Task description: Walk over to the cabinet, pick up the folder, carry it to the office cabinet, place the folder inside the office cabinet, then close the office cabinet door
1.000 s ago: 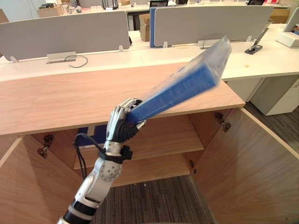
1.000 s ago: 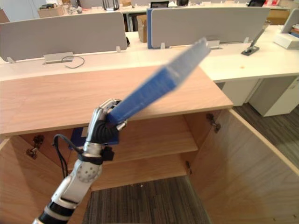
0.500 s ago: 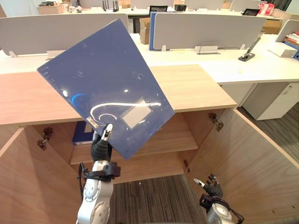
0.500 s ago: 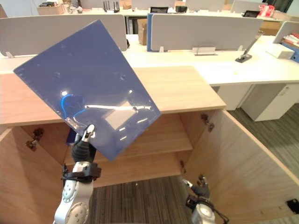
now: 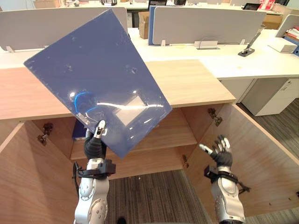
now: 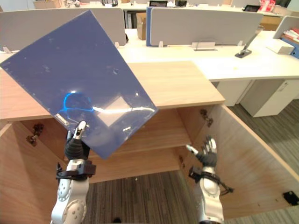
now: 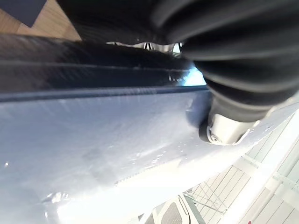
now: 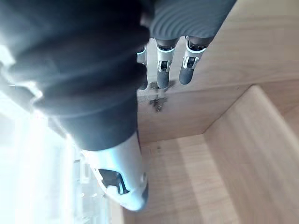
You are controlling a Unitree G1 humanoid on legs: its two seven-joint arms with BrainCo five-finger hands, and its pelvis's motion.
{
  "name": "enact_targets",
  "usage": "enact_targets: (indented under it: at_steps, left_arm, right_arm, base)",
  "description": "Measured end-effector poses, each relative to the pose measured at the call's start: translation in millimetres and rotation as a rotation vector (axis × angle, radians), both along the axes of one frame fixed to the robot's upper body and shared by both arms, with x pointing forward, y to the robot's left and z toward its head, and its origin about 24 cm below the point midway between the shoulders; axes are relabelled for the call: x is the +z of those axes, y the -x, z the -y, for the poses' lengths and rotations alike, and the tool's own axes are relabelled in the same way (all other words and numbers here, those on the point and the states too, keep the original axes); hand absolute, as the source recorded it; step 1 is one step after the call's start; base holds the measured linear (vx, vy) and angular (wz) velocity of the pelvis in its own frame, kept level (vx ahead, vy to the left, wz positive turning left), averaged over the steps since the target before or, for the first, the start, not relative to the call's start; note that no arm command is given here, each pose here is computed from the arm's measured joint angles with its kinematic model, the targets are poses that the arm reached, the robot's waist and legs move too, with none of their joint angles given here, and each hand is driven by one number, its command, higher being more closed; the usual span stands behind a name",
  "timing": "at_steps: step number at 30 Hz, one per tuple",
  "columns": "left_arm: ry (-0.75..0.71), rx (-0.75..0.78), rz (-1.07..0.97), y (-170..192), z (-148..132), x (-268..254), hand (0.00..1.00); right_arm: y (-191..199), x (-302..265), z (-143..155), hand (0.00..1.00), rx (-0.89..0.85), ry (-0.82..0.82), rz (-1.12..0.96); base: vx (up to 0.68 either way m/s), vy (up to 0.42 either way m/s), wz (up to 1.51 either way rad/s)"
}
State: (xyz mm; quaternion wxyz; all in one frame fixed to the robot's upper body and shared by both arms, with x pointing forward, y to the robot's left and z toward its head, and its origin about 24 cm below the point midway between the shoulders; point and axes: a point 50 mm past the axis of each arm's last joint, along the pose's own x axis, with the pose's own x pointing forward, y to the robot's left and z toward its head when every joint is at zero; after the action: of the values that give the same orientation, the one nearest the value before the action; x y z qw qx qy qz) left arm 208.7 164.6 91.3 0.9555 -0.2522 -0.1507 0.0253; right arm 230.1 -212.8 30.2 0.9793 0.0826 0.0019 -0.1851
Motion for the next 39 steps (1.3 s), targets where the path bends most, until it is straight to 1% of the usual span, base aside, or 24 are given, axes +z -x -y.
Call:
enact_targets:
  at_steps: [4, 7, 11, 14, 18, 21, 28, 36, 39]
  left_arm:
    - [-0.049, -0.008, 0.027, -7.3, 0.9, 4.8, 1.0]
    - [-0.08, -0.015, 0.027, -11.6, 1.8, 3.9, 1.0]
    - [-0.097, -0.026, 0.025, -13.9, 3.2, 2.6, 1.0]
    - [-0.103, -0.04, 0.033, -16.8, 6.0, 3.7, 1.0]
    - [-0.117, -0.083, 0.027, -23.1, 14.1, 1.9, 1.0]
    - [-0.134, -0.136, 0.038, -24.4, 22.8, 3.3, 1.0]
    - [-0.178, -0.233, 0.058, -25.1, 37.6, 4.8, 1.0]
    - [-0.175, -0.231, 0.056, -31.6, 36.3, 4.5, 1.0]
    - [-0.193, -0.226, 0.06, -31.5, 33.0, 4.9, 1.0]
  right_arm:
    - [-25.8, 63.7, -1.8, 0.0, 0.127, 0.03, 0.293]
    - [-36.2, 92.1, -6.0, 0.0, 0.212, 0.006, 0.428]
    - [-46.7, 113.4, -15.8, 0.0, 0.342, -0.073, 0.53]
    - [-57.9, 131.5, -24.6, 0.0, 0.431, -0.049, 0.572]
    - [-77.1, 149.0, -36.0, 0.0, 0.518, -0.046, 0.592]
    - [-98.7, 153.6, -47.6, 0.0, 0.591, -0.056, 0.544]
    - [-129.2, 164.5, -56.1, 0.0, 0.659, -0.021, 0.455]
    - [-148.4, 187.0, -67.7, 0.0, 0.713, 0.076, 0.422]
    - [-149.4, 193.1, -72.4, 0.0, 0.745, 0.148, 0.415]
  base:
    - [-0.01, 0.002, 0.0]
    - [-0.05, 0.009, -0.01]
    - [-0.03, 0.009, 0.0]
    - [0.0, 0.0, 0.0]
    - [0.0, 0.0, 0.0]
    - [0.0, 0.0, 0.0]
    - [0.0, 0.0, 0.0]
    - [0.0, 0.0, 0.0]
    - [0.0, 0.0, 0.0]
